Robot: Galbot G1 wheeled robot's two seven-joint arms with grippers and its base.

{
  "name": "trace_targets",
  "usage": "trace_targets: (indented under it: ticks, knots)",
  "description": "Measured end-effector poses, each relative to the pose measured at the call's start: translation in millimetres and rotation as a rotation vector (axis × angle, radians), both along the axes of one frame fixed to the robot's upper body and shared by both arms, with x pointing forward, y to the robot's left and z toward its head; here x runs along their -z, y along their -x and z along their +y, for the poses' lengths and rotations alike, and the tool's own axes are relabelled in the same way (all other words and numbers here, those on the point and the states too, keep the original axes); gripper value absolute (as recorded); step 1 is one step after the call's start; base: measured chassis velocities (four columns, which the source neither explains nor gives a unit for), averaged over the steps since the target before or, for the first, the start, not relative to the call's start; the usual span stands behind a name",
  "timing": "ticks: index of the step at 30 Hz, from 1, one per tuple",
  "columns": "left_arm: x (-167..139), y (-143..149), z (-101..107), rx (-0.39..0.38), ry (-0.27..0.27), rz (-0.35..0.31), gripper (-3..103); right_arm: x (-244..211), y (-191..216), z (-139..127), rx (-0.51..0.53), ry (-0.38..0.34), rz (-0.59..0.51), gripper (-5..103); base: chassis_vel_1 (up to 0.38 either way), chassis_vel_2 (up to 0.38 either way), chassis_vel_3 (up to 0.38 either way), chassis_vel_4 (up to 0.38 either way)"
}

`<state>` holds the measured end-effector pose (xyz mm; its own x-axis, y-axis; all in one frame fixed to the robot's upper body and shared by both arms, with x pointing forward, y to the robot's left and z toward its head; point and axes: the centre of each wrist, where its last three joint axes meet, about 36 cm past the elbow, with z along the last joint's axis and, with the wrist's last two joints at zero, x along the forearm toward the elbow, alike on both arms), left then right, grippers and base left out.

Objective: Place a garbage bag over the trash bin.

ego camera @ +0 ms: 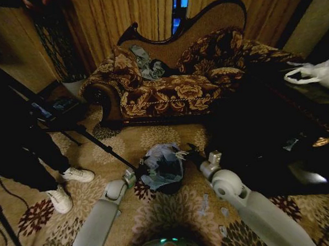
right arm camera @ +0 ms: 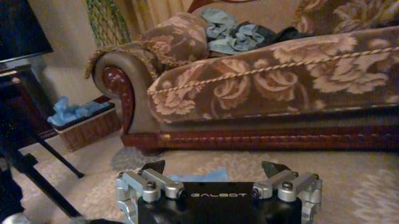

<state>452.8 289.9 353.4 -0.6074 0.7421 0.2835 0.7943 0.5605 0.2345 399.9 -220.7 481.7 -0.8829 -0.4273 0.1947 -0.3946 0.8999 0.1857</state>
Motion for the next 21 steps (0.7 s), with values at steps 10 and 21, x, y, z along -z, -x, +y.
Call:
trace_targets:
  ticks: [10,21]
  knots:
    - [-19.6,16.9,24.6,0.019,0.096,0.046,100,9.7,15.4,-41.3,0.057,0.017,0.01,100,0.0,0.0,0.0,0.0]
    - [27.9,29.4,52.9,-0.047,0.115,0.131,100,20.1,31.4,-68.0,0.135,0.034,0.012,100,0.0,0.0,0.0,0.0]
